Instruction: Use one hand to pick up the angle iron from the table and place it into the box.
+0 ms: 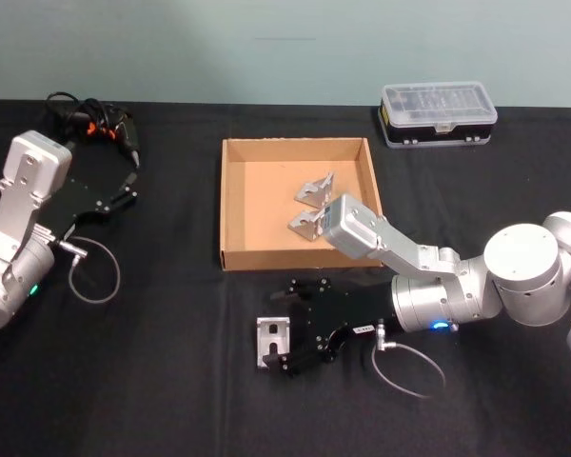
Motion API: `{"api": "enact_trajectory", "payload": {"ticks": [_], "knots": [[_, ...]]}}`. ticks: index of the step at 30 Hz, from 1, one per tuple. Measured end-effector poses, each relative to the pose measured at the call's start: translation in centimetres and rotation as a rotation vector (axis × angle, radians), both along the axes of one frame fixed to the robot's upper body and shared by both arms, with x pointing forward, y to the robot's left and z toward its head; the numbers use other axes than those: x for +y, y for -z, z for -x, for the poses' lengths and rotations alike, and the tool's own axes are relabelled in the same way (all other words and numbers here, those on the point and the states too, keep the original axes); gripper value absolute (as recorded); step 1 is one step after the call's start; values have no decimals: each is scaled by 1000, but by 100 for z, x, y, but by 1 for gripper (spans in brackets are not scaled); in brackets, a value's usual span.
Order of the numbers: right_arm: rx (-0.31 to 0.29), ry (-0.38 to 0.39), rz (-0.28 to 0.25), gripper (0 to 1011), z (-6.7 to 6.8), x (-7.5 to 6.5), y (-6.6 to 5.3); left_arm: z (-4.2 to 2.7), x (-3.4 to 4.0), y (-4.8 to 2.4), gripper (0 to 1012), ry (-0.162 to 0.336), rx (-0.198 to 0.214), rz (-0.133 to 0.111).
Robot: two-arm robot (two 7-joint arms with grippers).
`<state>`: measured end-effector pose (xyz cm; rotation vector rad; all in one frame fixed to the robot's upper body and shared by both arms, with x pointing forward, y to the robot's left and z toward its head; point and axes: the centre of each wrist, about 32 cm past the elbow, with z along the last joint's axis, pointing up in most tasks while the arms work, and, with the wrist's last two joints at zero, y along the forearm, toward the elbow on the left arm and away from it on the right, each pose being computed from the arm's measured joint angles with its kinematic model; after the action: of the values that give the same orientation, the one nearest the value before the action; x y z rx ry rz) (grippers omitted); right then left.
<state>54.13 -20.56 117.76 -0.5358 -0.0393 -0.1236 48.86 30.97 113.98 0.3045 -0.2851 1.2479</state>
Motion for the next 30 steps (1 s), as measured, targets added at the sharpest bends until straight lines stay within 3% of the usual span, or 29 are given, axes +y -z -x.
{"api": "enact_trajectory", "payload": {"ticks": [5,14,16,26,30], "knots": [[3,0,1,964,-1,7,14,0,0,0,1000,0,0,0],[2,2,-2,711,-2,13,27,0,0,0,1000,0,0,0],[2,2,-2,692,-2,12,29,0,0,0,1000,0,0,0],[2,2,-1,305,2,6,42,0,0,0,1000,0,0,0],[3,1,0,226,6,10,46,0,0,0,1000,0,0,0]]}}
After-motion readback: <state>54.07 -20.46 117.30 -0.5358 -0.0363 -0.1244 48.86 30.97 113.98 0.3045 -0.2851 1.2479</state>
